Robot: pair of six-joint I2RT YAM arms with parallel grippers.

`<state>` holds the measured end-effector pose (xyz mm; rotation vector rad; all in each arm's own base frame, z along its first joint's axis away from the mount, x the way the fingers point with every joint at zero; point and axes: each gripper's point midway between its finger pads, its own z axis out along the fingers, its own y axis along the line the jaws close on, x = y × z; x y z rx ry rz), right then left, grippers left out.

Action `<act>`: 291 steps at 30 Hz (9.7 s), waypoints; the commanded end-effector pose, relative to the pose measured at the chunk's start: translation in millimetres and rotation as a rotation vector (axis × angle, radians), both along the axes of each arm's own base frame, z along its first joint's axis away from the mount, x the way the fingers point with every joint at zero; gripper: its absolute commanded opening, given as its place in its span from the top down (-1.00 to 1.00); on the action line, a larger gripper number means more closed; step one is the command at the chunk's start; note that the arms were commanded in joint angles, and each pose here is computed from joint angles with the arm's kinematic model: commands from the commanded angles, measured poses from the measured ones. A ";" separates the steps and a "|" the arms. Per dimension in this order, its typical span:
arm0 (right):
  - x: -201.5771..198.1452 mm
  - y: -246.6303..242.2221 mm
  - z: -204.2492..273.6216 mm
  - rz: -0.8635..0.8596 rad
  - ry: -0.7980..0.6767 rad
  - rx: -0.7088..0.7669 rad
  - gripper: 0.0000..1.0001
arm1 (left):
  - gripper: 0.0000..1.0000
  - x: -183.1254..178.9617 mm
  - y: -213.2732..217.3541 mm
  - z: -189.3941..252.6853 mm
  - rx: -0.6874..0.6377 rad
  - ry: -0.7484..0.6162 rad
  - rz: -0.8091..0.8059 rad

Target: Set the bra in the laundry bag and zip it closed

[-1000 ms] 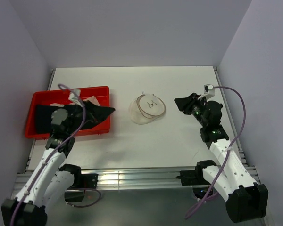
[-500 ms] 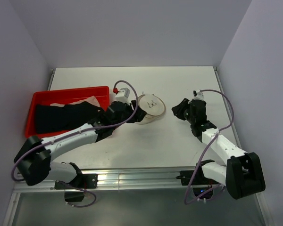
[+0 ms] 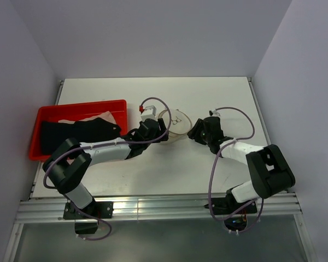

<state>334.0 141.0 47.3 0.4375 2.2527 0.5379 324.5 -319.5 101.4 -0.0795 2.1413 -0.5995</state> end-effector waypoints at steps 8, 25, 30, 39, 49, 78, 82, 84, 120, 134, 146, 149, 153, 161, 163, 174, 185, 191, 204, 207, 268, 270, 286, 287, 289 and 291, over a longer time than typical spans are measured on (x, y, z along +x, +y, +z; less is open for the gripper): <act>40.1 7.2 22.2 -0.149 -0.143 0.156 0.02 | -0.34 22.0 -10.0 8.2 -0.040 -0.086 0.033; 57.2 15.4 -8.8 -0.195 -0.064 0.221 0.34 | -0.06 39.1 -4.2 -6.6 -0.017 -0.089 0.064; 52.7 8.5 4.8 -0.217 -0.109 0.227 0.76 | 0.05 44.4 -2.9 -5.1 -0.017 -0.097 0.070; 23.3 3.5 53.1 -0.227 -0.198 0.254 0.99 | 0.85 44.5 4.2 -6.4 -0.016 -0.098 0.071; -4.5 15.9 107.7 -0.264 -0.207 0.438 1.00 | 1.00 15.2 -7.9 -11.3 -0.075 -0.099 -0.073; 219.4 38.2 190.8 -0.614 -0.259 0.800 -0.38 | 1.00 -5.5 -42.3 0.1 -0.059 -0.160 -0.271; 201.1 30.9 191.1 -0.505 -0.326 0.587 -0.40 | 1.00 -2.3 -33.9 9.6 -0.031 -0.178 -0.244; 181.6 22.7 183.5 -0.459 -0.342 0.495 -0.38 | 0.90 2.9 -28.7 21.5 -0.033 -0.188 -0.208; -9.2 32.0 107.1 0.106 -0.320 0.018 0.62 | -0.12 27.6 373.6 56.2 -0.062 0.077 0.925; -15.5 41.8 115.7 0.147 -0.342 0.020 0.57 | -0.24 55.5 382.1 -9.2 0.072 0.282 0.909; -16.1 45.1 113.2 0.159 -0.334 0.012 0.55 | 0.48 57.5 374.5 -24.2 0.043 0.296 0.886; -16.1 43.1 115.3 0.153 -0.340 0.008 0.54 | 1.00 56.2 374.6 -29.7 0.054 0.314 0.886; -16.6 39.9 119.0 0.141 -0.354 0.004 0.53 | 1.00 56.6 373.5 -20.5 0.044 0.291 0.883; -16.3 37.9 119.2 0.131 -0.357 -0.001 0.53 | 0.99 51.0 330.2 101.0 -0.008 -0.036 0.774; -16.3 36.5 120.0 0.128 -0.361 -0.007 0.53 | 0.99 44.4 310.6 131.5 -0.007 -0.113 0.735; -16.7 4.0 134.6 -0.035 -0.433 -0.032 0.31 | 1.00 -30.8 168.3 243.6 -0.143 -0.330 0.157; -27.5 -35.6 160.5 -0.214 -0.543 -0.031 0.26 | 0.99 -144.5 22.2 223.8 -0.107 -0.301 -0.470; -33.9 -45.8 174.5 -0.242 -0.569 -0.040 0.24 | 1.00 -173.1 -17.3 153.1 -0.030 -0.148 -0.623; -52.1 -8.6 168.6 0.083 -0.445 -0.123 0.08 | -0.65 -141.1 -26.7 111.3 0.041 -0.128 -0.413; -61.9 15.4 144.1 0.233 -0.338 -0.124 0.08 | -0.58 -129.4 -9.3 141.3 -0.011 -0.197 -0.335; -93.5 105.4 84.1 0.554 -0.171 0.088 1.00 | -0.49 -136.7 74.5 109.1 -0.179 -0.133 -0.167; -93.7 105.4 113.4 0.547 -0.247 0.125 1.00 | -0.54 -137.4 72.1 116.0 -0.199 -0.144 -0.177; -88.9 106.1 271.1 0.424 -0.600 0.442 1.00 | -0.95 -158.9 51.2 125.9 -0.274 -0.211 -0.375; -91.2 104.4 280.0 0.420 -0.618 0.459 1.00 | -0.97 -157.3 51.5 125.2 -0.266 -0.214 -0.369; -93.7 101.8 290.7 0.407 -0.634 0.491 1.00 | -0.98 -152.6 51.2 127.4 -0.252 -0.234 -0.359; -97.5 98.3 300.3 0.393 -0.650 0.524 1.00 | -0.98 -150.0 48.7 133.4 -0.265 -0.259 -0.358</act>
